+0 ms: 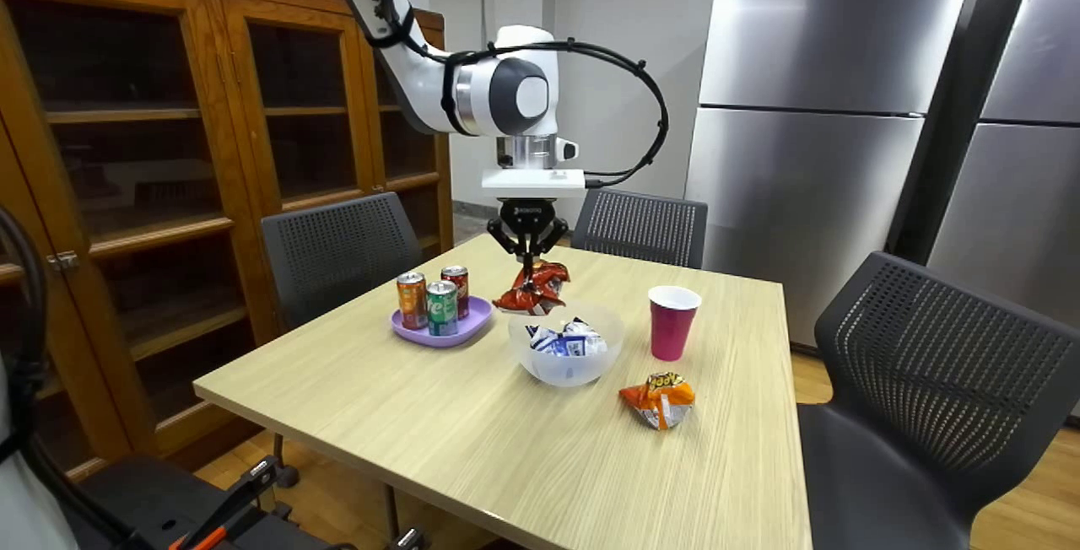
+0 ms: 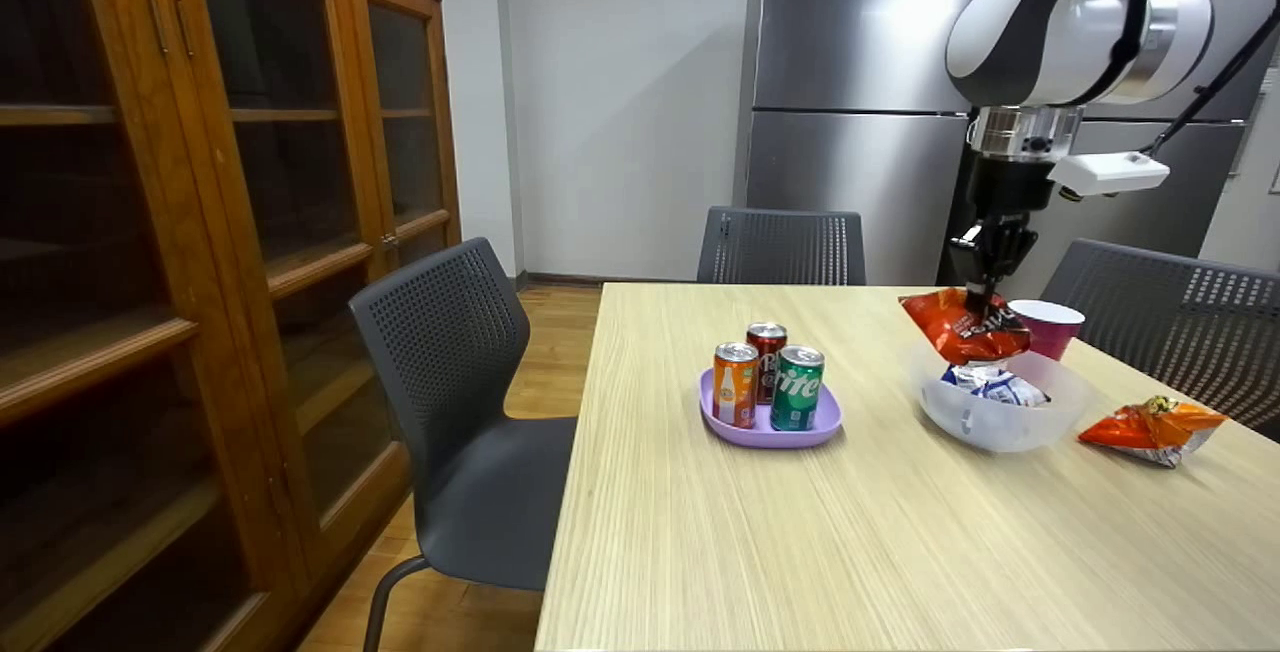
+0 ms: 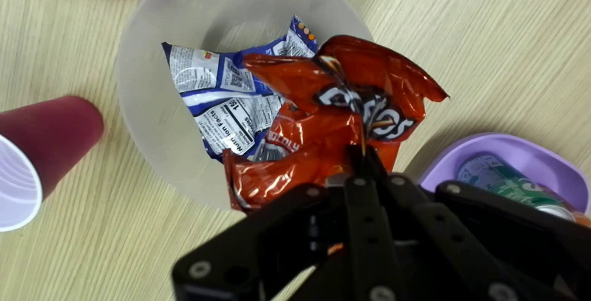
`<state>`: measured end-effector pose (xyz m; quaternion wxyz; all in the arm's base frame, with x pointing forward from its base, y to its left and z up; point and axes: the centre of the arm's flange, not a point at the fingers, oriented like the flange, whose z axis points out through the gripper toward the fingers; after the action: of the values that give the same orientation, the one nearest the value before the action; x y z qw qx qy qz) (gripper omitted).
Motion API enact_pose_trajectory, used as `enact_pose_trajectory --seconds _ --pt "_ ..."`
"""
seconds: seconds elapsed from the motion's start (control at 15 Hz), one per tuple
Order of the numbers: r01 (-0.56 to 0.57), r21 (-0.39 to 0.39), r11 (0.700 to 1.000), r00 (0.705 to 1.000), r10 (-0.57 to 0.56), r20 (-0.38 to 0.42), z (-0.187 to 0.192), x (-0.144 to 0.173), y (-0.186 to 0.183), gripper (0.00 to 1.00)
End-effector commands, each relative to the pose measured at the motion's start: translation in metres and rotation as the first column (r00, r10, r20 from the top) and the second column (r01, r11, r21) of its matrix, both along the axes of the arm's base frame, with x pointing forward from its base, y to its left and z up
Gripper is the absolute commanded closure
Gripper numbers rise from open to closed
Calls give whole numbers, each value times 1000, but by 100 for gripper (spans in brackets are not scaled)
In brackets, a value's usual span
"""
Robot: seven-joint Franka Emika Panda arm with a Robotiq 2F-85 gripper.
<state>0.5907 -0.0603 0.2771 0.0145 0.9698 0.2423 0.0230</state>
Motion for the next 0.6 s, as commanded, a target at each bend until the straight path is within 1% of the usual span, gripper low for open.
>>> enact_pose_trajectory --seconds 0.0,0.2,0.53 --pt "99 11 995 995 -99 8 -10 34 -10 100" --pt "164 2 986 986 -164 -1 -25 47 -15 100" --pt "246 -15 969 969 -246 -22 -53 60 -14 100"
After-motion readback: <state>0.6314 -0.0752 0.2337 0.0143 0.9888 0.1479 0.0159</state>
